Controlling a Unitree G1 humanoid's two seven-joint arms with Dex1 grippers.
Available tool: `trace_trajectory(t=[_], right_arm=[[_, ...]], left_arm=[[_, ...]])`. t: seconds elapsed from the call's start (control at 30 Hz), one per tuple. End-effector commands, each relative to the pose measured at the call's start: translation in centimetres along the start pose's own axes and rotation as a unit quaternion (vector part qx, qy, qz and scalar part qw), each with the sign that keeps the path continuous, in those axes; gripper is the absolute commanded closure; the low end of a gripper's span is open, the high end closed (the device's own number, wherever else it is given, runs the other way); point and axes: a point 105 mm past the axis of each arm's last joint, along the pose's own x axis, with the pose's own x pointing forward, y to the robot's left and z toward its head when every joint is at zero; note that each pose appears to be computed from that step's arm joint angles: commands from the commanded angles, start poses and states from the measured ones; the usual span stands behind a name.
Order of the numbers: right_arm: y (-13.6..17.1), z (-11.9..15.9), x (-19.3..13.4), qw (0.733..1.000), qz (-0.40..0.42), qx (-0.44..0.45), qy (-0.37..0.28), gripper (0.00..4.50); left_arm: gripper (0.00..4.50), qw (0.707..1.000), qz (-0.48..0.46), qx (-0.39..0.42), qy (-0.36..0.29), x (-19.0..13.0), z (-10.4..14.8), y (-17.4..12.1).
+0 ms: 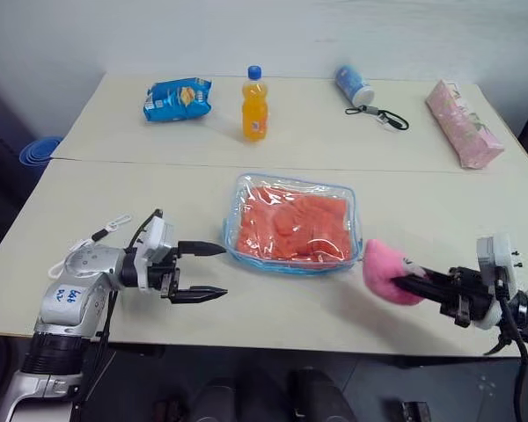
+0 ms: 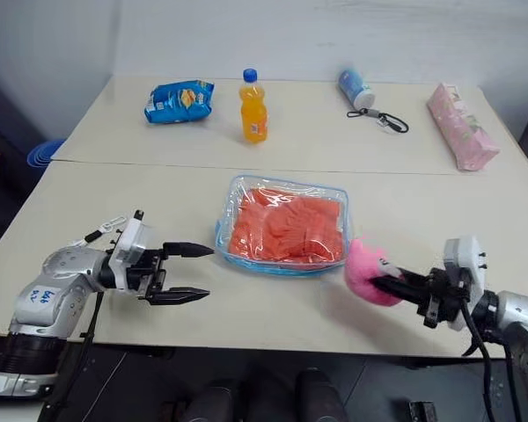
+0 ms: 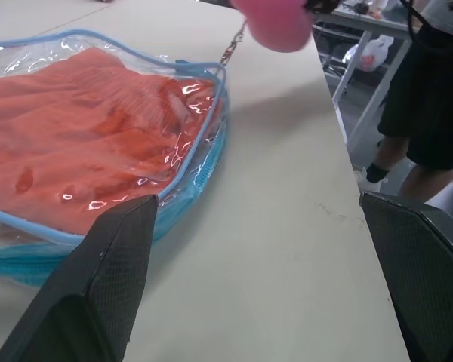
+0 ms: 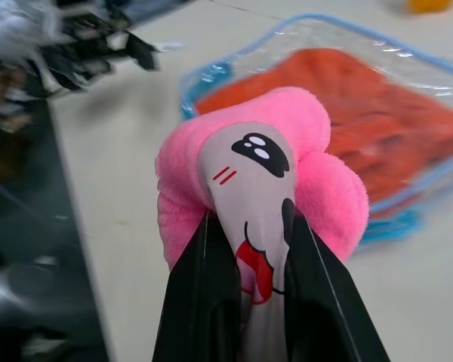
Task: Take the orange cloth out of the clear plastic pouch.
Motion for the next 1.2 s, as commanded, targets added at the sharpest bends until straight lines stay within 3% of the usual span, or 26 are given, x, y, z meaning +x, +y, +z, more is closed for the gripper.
trace_trajectory(t=[0.03,0.4,0.5,0.67,0.8,0.83,1.0,1.07,1.2], right_arm=[[1.8,0.5,2.6,0.999,0.04,0.013,-0.01,4.09],[1.2,-4.4,6.6,0.999,-0.004,0.004,0.048,4.09],[1.7,-4.9,6.8,0.997,0.018,-0.04,0.06,3.36],[4.0,-3.2,6.5,0.994,0.092,-0.025,0.049,1.6],[4.5,-2.4,4.4,0.987,0.124,-0.029,0.096,0.2],[4.4,-2.1,3.9,0.987,0.124,-0.03,0.1,0.02],[2.5,-0.5,0.0,0.988,0.092,-0.055,0.112,0.02],[0.9,0.5,-1.0,0.987,0.061,-0.103,0.109,0.02],[-4.1,-0.5,-1.9,0.935,0.023,-0.303,0.184,0.02]], left_arm=[[0.0,1.0,-0.009,0.002,-0.007,0.5,-0.2,-0.3],[0.0,1.0,-0.006,-0.01,-0.016,1.0,-0.3,0.2],[0.0,1.0,-0.005,-0.01,-0.015,1.1,-0.3,0.3],[0.0,1.0,-0.008,-0.014,-0.014,1.1,-0.4,0.3],[0.0,0.999,-0.007,-0.028,-0.014,0.9,-0.4,0.4],[0.0,0.999,-0.01,-0.043,-0.016,0.7,-0.4,0.4],[0.0,0.999,-0.015,-0.045,-0.014,0.1,0.0,0.2],[0.0,0.999,-0.017,-0.032,-0.012,-0.2,0.2,0.2],[0.0,0.999,-0.033,0.035,-0.02,-0.3,1.2,-0.1]])
